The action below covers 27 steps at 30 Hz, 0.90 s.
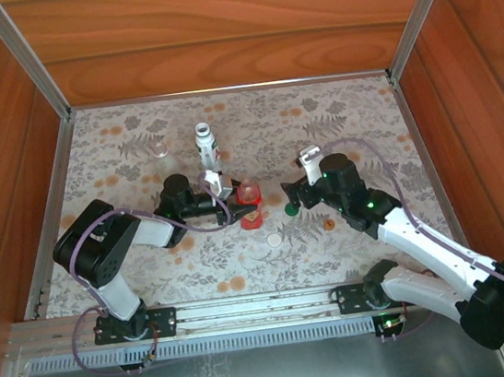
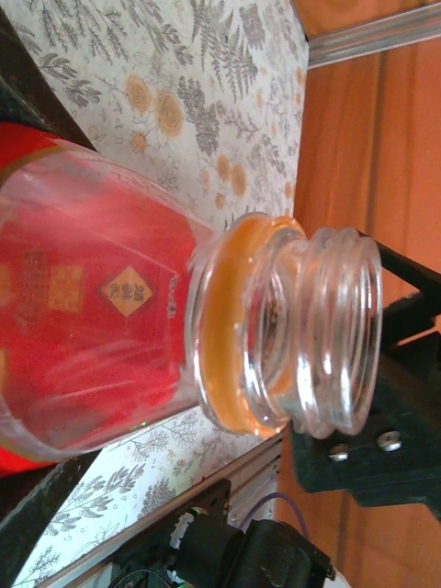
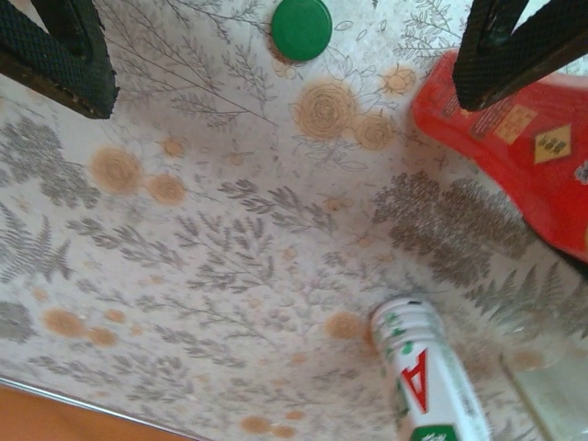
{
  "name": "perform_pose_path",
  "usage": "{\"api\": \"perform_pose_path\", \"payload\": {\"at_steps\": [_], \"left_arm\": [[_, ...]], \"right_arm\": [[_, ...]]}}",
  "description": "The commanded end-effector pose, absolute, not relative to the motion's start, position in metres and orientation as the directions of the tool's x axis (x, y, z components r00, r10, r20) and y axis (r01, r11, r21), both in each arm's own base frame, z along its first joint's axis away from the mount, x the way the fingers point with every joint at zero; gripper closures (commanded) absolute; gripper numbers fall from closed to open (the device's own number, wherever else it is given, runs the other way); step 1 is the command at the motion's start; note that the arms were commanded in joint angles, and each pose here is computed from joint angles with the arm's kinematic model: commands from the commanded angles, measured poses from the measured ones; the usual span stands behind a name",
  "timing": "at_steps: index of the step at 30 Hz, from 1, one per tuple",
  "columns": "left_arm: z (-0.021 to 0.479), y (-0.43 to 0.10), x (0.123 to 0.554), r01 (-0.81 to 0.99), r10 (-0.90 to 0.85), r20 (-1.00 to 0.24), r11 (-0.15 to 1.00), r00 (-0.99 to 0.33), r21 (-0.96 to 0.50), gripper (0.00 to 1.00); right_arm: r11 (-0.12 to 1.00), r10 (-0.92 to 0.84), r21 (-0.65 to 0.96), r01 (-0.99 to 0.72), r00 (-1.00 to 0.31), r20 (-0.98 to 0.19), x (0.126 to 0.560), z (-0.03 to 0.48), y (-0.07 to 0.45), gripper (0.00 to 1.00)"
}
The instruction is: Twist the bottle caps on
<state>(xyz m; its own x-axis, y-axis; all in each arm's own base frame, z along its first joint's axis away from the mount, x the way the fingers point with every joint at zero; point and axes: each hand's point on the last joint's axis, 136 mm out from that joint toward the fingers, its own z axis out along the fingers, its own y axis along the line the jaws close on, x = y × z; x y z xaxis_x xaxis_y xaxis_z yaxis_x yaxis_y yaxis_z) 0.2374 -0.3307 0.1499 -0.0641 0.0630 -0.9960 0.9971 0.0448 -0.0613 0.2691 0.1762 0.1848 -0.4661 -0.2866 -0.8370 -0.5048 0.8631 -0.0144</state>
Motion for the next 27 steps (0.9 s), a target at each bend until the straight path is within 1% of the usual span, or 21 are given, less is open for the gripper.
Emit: {"api": "perform_pose_path", "payload": {"at_steps": [1,2,3,5,6,11,12,15,17,23,25,27], "left_arm": [[0.152,-0.334,0.228,1.0,0.055,-0.998,0.011,-0.006,-0.005,0.41],[0.152,-0.333,0.227,1.0,0.056,-0.998,0.012,-0.001,0.0,0.41],[0.151,-0.333,0.227,1.0,0.058,-0.998,0.012,0.002,0.003,0.41],[0.149,-0.332,0.225,1.0,0.061,-0.998,0.011,0.008,0.009,0.41],[0.148,-0.332,0.225,1.0,0.062,-0.998,0.011,0.008,0.009,0.41],[0.144,-0.332,0.223,1.0,0.069,-0.997,0.006,0.015,0.015,0.41],[0.144,-0.332,0.223,1.0,0.069,-0.998,0.007,0.015,0.016,0.41],[0.144,-0.332,0.223,1.0,0.07,-0.997,0.009,0.012,0.013,0.41],[0.142,-0.333,0.223,1.0,0.074,-0.997,0.01,0.009,0.01,0.41],[0.141,-0.333,0.223,1.0,0.075,-0.997,0.01,0.006,0.007,0.41],[0.141,-0.333,0.223,1.0,0.075,-0.997,0.012,0.004,0.005,0.41],[0.141,-0.333,0.223,1.0,0.075,-0.997,0.012,0.002,0.003,0.41]], "right_arm": [[0.966,-0.094,0.076,-0.247,-0.609,-0.788,0.264,0.18,0.139,0.0],[0.976,-0.025,0.118,-0.182,-0.636,-0.771,0.262,0.178,0.133,0.0],[0.975,0.007,0.156,-0.161,-0.672,-0.74,0.254,0.174,0.133,0.0],[0.96,-0.025,0.188,-0.207,-0.733,-0.68,0.237,0.162,0.138,0.0],[0.957,-0.051,0.182,-0.224,-0.752,-0.657,0.23,0.156,0.138,0.0],[0.992,0.05,0.124,-0.024,-0.827,-0.56,0.211,0.113,0.102,0.0],[0.993,0.069,0.117,0.006,-0.835,-0.546,0.208,0.108,0.098,0.02],[0.992,0.126,0.088,0.094,-0.856,-0.502,0.202,0.089,0.086,0.09],[0.99,0.138,0.079,0.113,-0.858,-0.495,0.201,0.08,0.084,0.16],[0.983,0.185,0.093,0.16,-0.824,-0.535,0.209,0.057,0.081,0.34],[0.982,0.188,0.083,0.17,-0.819,-0.542,0.213,0.052,0.079,0.42],[0.983,0.182,0.068,0.172,-0.823,-0.538,0.214,0.047,0.079,0.47]]}}
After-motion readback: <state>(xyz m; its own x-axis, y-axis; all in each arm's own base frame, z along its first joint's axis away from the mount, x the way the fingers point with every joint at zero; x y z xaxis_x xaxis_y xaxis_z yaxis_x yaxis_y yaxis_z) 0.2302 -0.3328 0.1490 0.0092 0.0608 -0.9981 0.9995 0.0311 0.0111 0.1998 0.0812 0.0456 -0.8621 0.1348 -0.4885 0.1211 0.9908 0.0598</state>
